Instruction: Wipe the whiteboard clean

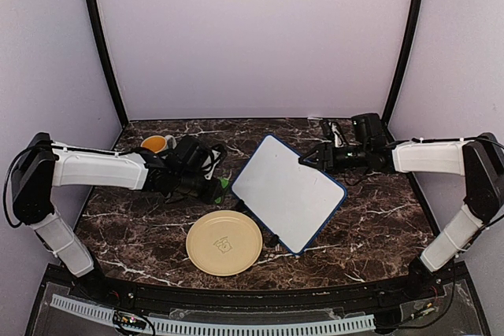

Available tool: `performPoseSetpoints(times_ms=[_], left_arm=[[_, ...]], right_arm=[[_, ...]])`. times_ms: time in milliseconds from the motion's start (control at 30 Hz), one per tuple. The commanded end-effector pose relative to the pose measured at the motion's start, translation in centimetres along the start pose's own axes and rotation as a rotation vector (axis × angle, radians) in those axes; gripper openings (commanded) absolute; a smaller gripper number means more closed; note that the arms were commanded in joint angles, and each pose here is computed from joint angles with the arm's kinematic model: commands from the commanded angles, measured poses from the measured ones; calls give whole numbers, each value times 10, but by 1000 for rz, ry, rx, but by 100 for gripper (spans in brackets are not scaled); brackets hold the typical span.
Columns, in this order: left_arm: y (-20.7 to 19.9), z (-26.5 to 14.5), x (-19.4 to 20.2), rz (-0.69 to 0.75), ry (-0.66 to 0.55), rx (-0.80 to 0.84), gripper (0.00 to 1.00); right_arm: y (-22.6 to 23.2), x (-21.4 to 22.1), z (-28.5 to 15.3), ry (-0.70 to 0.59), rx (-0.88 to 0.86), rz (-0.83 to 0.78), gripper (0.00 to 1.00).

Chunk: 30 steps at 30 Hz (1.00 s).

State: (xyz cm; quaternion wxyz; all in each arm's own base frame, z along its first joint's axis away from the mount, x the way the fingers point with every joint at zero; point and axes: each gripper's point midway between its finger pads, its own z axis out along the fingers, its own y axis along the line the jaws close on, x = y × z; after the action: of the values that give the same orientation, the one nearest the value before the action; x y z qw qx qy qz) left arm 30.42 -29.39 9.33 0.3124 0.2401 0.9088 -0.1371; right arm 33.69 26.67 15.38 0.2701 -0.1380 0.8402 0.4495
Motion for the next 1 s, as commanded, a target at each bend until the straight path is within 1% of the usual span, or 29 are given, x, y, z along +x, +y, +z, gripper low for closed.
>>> performPoseSetpoints(times_ms=[0, 200, 300, 500, 667, 767, 900, 967], left_arm=[[0, -8, -3, -29, -26, 16, 2], [6, -7, 1, -39, -13, -5, 2], [16, -7, 4, -59, 4, -22, 2], [39, -2, 18, -104, 66, -48, 2], [48, 4, 25, -119, 109, -52, 2], [55, 11, 30, -131, 134, -60, 3], [57, 19, 33, -134, 153, -68, 7], [58, 22, 34, -135, 160, -70, 12]], right_arm=[[21, -26, -9, -56, -60, -42, 60], [32, -36, -15, -70, -71, -60, 62], [34, -40, -19, -76, -57, -70, 63], [25, -52, -40, -118, -11, -72, 65], [19, -59, -60, -167, 18, -74, 66], [16, -56, -68, -170, 37, -61, 66], [14, -53, -74, -182, 49, -56, 67], [13, -52, -77, -187, 54, -53, 67]])
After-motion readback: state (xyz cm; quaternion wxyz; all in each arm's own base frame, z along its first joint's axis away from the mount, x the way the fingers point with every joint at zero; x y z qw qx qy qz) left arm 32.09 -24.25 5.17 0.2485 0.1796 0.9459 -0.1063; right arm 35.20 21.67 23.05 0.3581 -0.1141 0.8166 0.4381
